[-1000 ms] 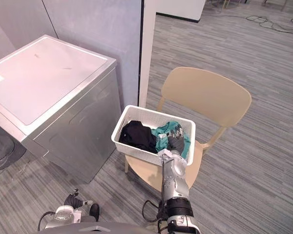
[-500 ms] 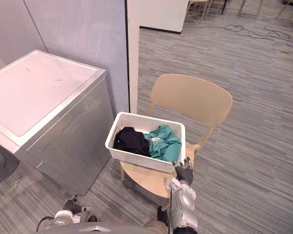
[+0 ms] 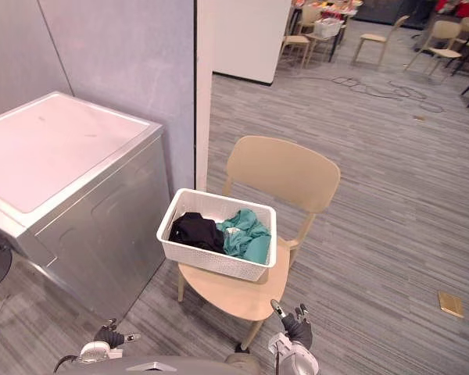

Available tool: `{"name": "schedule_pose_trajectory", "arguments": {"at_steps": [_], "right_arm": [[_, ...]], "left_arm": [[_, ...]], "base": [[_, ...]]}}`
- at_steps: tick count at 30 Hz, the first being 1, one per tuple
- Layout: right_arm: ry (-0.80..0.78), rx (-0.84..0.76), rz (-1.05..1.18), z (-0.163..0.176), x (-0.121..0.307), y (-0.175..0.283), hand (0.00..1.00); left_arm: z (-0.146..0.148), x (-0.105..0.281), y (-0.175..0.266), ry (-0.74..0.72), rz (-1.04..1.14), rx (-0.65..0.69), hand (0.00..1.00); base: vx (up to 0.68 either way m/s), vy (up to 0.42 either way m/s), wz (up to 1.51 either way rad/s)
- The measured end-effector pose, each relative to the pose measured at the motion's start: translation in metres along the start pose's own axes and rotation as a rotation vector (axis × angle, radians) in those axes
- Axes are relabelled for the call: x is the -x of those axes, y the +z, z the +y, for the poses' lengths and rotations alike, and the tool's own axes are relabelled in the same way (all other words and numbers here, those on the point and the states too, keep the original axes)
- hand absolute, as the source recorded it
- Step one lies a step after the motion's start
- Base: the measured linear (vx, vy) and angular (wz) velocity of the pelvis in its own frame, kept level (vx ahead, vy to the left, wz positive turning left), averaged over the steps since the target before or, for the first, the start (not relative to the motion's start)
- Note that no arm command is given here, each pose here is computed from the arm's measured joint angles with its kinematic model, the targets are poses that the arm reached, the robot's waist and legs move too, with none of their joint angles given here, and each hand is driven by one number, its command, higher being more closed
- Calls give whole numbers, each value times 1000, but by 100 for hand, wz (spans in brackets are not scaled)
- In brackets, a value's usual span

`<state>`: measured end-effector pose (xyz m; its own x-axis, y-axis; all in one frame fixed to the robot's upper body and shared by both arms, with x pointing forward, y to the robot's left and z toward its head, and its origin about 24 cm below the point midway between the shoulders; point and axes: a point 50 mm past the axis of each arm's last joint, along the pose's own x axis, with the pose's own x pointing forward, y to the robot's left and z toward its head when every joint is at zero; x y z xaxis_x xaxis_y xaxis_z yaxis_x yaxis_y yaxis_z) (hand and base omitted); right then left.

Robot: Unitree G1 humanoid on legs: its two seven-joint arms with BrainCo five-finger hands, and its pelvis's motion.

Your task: Pick up the laundry basket with both hands and put the clothes into the washing machine.

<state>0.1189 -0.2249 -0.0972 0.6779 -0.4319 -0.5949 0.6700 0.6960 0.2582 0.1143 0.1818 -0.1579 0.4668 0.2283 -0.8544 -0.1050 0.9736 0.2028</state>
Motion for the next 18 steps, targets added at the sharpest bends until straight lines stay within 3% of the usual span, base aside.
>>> {"name": "schedule_pose_trajectory", "arguments": {"at_steps": [7, 12, 18], "right_arm": [[-14, -29, -10, -2, 0, 2, 0], [-10, -102, -62, 9, -7, 13, 0], [248, -126, -97, 95, -20, 31, 0]], "left_arm": [[4, 0, -1, 40, 7, 19, 0], [-1, -5, 28, 21, -82, -58, 0], [11, -10, 79, 58, -230, -78, 0]], "base": [[-58, 18, 9], [10, 108, 7], [-45, 237, -77]]}}
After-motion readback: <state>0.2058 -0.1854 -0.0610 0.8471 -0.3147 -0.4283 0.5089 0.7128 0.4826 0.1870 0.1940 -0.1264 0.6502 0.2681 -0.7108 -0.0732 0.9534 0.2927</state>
